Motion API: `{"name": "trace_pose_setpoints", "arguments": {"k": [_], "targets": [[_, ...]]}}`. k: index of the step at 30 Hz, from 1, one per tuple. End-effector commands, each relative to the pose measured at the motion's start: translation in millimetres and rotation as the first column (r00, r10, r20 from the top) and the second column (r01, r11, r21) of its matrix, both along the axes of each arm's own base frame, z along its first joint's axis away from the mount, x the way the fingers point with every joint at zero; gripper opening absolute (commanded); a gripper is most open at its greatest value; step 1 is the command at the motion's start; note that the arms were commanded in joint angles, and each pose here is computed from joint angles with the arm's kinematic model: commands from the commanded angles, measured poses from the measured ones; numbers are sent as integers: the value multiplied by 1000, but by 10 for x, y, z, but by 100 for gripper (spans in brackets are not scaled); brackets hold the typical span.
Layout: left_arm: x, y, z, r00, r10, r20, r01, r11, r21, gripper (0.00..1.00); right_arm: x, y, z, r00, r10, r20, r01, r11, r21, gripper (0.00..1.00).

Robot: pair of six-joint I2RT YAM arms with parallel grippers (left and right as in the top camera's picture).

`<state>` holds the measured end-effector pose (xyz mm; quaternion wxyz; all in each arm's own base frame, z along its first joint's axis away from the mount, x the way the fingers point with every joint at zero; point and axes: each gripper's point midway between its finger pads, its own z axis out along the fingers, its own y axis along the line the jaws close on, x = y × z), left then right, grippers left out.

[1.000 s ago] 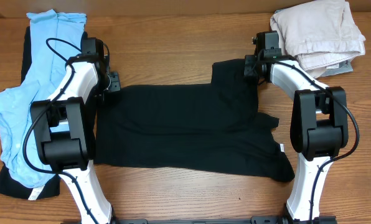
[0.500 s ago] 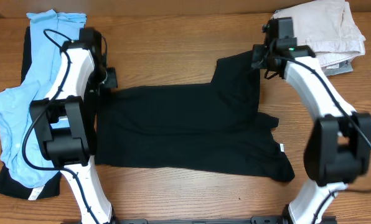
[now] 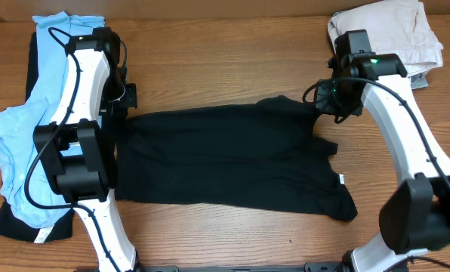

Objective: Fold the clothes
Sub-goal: 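Pull the right sleeve down and right with the right gripper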

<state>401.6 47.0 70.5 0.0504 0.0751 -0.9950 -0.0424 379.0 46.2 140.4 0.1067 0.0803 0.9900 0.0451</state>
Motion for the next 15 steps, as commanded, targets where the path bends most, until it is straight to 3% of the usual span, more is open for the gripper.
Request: {"name": "trace_pose_setpoints", "arguments": {"k": [1,8,15], "targets": [[-12,38,67,1000,-18,-8,18,1000,20,4,-134,-21,391,997,-18,73,17,1000,20,4],[-196,115,118,997,11,-79,-6,997,72,4,-553,-167,457,998,-51,-34,51,999,8,4],[-219,123,357,999,29,-27,-26,996,85,4,-859,-189,393,992,-58,-111,59,998,6,4]]}}
